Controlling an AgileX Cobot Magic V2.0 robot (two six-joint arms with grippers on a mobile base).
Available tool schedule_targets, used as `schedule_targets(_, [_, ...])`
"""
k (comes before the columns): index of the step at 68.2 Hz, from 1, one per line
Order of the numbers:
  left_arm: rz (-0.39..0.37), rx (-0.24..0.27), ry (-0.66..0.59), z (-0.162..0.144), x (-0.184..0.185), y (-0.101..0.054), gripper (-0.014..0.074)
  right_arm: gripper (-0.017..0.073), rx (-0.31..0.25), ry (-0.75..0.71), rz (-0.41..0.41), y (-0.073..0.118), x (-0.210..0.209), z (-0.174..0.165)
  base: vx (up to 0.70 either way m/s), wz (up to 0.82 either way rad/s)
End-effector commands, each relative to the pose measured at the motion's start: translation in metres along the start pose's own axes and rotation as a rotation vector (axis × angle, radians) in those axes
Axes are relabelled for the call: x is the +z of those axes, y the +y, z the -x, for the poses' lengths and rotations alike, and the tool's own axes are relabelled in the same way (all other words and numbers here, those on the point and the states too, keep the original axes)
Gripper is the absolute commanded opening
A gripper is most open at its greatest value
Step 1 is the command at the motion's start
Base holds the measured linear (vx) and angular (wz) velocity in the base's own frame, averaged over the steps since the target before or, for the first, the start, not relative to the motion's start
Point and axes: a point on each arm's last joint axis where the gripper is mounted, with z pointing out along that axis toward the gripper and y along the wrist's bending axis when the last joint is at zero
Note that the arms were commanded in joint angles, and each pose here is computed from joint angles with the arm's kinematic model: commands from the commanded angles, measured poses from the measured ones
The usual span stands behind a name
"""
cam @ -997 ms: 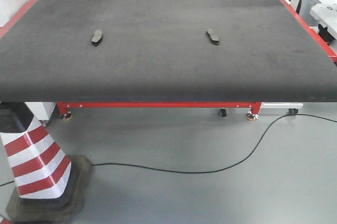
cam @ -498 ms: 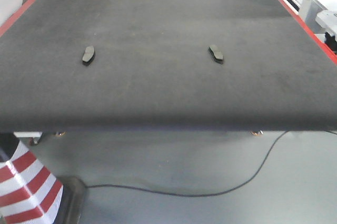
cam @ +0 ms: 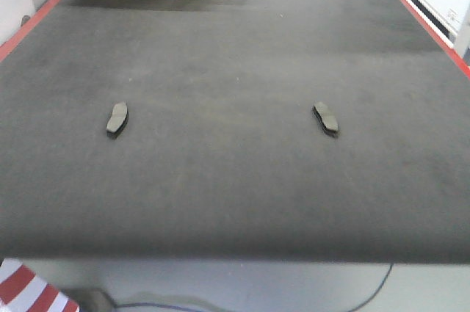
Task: Move and align brake pads A on conveyor
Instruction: 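Turn and drive up to the black conveyor belt edge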
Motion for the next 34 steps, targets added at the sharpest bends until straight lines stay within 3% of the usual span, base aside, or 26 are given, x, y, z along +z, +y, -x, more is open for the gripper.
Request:
schedule_targets(1, [-0.025, -0.002, -0.101, 0.0151, -0.0034, -0.0024, -0.0006, -0.0004, -0.028, -0.093, 0.025, 0.0026, -0.0028, 0.0154, 0.35, 0.03])
schedule_targets(34, [-0.025, -0.002, -0.101, 0.0151, -0.0034, -0.0024, -0.0006, -0.0004, -0.028, -0.093, 0.025, 0.0026, -0.0028, 0.0154, 0.33, 0.03])
